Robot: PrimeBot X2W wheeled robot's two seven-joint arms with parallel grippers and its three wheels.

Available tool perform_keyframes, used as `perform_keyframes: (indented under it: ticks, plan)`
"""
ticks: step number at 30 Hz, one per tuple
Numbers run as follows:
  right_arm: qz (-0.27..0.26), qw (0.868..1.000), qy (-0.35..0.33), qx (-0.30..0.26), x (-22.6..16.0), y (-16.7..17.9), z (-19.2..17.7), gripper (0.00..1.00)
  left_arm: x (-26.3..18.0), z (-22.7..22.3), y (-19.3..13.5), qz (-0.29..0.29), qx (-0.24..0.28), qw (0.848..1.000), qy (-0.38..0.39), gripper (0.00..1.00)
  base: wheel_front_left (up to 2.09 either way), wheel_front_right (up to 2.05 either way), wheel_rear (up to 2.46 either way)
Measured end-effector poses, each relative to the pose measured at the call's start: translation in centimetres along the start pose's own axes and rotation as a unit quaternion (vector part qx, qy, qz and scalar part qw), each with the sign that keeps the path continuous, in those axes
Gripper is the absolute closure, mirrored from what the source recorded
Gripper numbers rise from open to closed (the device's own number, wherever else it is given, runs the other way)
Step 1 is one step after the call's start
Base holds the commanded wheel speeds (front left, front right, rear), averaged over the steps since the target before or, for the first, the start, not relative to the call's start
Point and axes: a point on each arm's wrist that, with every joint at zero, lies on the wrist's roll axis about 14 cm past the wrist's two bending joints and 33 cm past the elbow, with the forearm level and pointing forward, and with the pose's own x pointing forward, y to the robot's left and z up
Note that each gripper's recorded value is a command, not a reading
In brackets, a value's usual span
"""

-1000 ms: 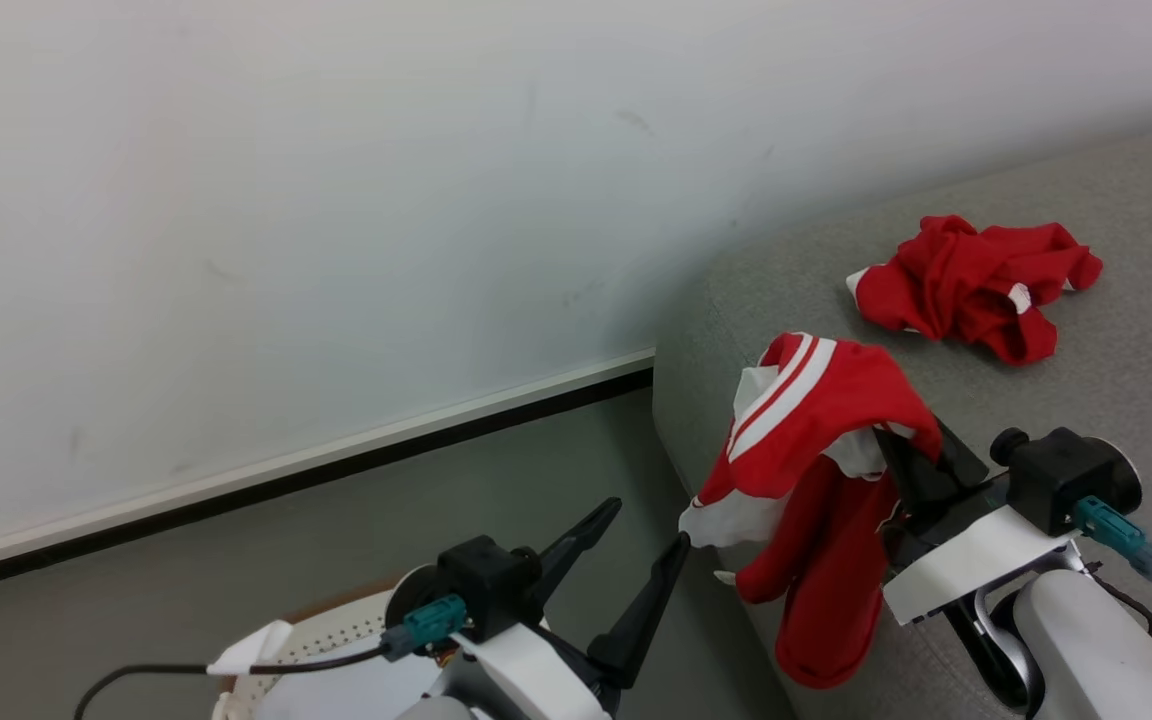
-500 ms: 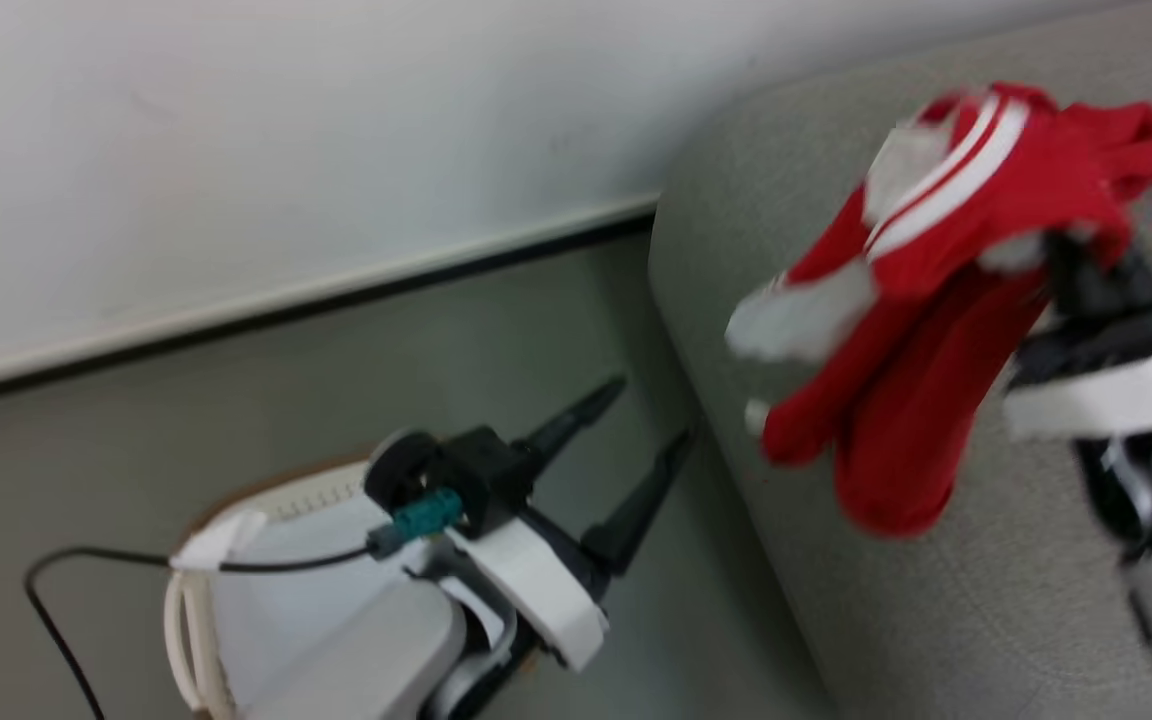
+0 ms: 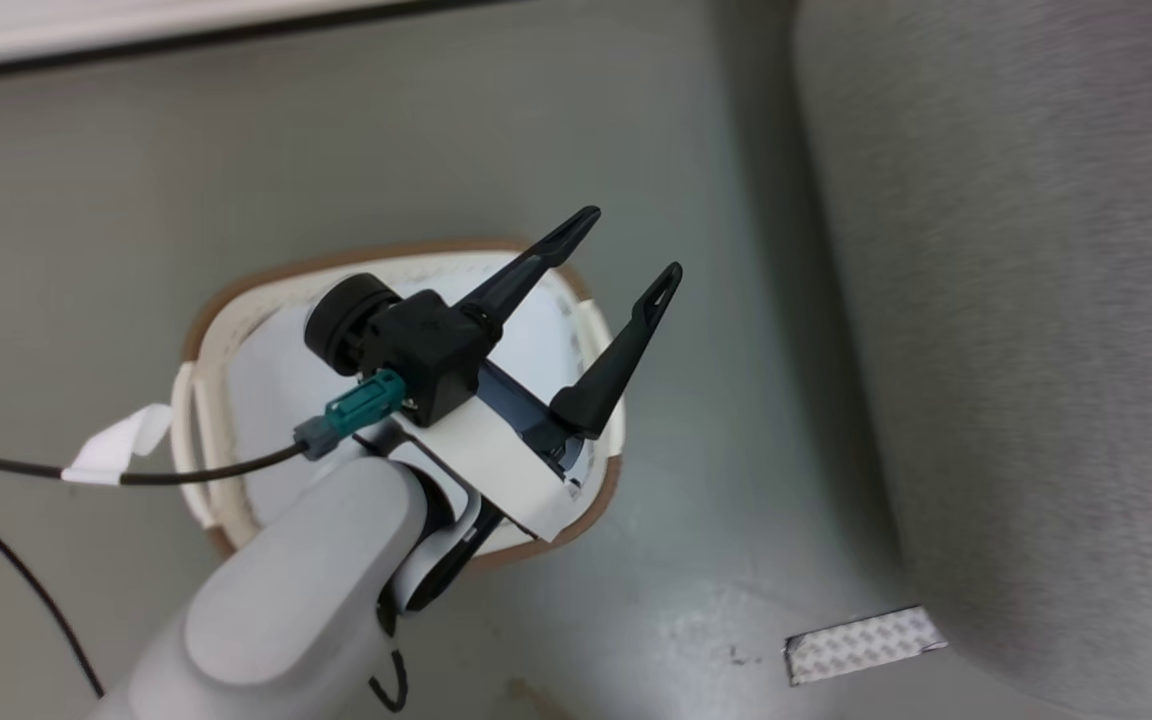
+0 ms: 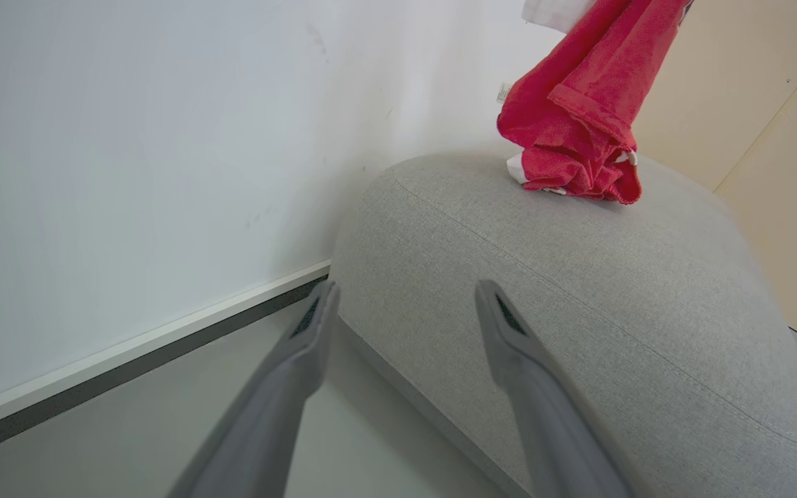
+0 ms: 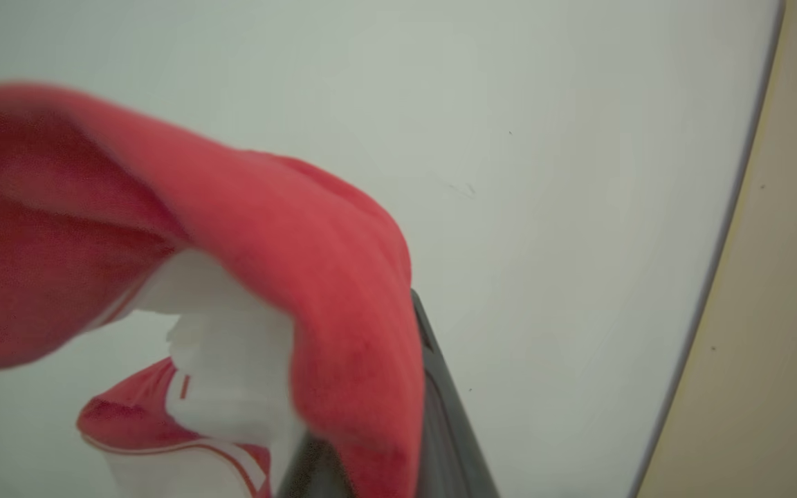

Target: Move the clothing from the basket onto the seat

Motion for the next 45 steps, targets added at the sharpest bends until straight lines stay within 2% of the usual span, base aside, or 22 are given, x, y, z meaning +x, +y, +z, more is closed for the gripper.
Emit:
perform_keyframes:
  ticks: [3,6,10,13,14,15,16,19,24,26,33,40,45]
  plan:
    - [-0.042,0.996,0.057,-0.056,0.5,-2.8,-4.1,1.0,-0.9,-1.8,1.5,0.019,-0.013,1.0,0.014,0.0,0.0,0.0,0.0]
    - [-0.074,0.985,0.133,-0.079,-0.8,-4.2,-9.9,1.0,-1.8,-3.6,2.8,0.039,-0.025,0.999,0.027,0.0,0.0,0.0,0.0]
    - [-0.106,0.961,0.243,-0.079,-6.3,-3.1,-19.5,1.0,-3.1,-6.5,3.9,0.062,-0.047,0.996,0.054,0.0,0.0,0.0,0.0]
    - [-0.114,0.947,0.293,-0.072,-10.0,-0.5,-23.6,1.0,-3.8,-8.0,4.3,0.074,-0.059,0.993,0.067,0.0,0.0,0.0,0.0]
    - [-0.117,0.944,0.299,-0.069,-10.7,0.2,-24.0,0.81,-4.0,-8.1,4.3,0.078,-0.061,0.993,0.07,0.0,0.0,0.0,0.0]
    - [-0.117,0.943,0.303,-0.069,-11.1,0.9,-24.1,0.51,-4.2,-8.2,4.2,0.08,-0.061,0.992,0.071,0.0,0.0,0.0,0.0]
    - [-0.117,0.943,0.304,-0.067,-11.4,1.5,-24.0,0.0,-4.3,-8.1,4.1,0.08,-0.061,0.992,0.07,0.0,0.0,0.0,0.0]
    - [-0.118,0.942,0.311,-0.041,-11.8,2.9,-23.5,0.0,-4.4,-7.5,3.7,0.082,-0.057,0.993,0.069,0.0,0.0,0.0,0.0]
    - [-0.069,0.96,0.268,-0.045,-10.4,5.2,-19.9,0.0,-4.4,-5.2,3.3,0.086,-0.048,0.994,0.048,0.0,0.0,0.0,0.0]
    - [-0.042,0.965,0.254,-0.049,-11.4,5.9,-19.0,0.0,-4.6,-4.3,3.2,0.093,-0.046,0.994,0.041,0.0,0.0,0.0,0.0]
    - [0.011,0.979,0.201,0.028,-16.0,7.3,-14.2,0.0,-6.7,-1.0,2.6,0.137,-0.041,0.99,0.019,0.0,0.0,0.0,0.0]
    - [0.058,0.981,0.165,0.087,-22.2,8.1,-9.0,0.0,-11.0,3.1,2.5,0.212,-0.017,0.977,-0.015,0.0,0.0,0.0,0.0]
    - [0.099,0.972,0.17,0.132,-27.1,9.8,-7.0,0.0,-16.0,4.9,2.5,0.278,0.006,0.96,-0.03,0.0,0.0,0.0,0.0]
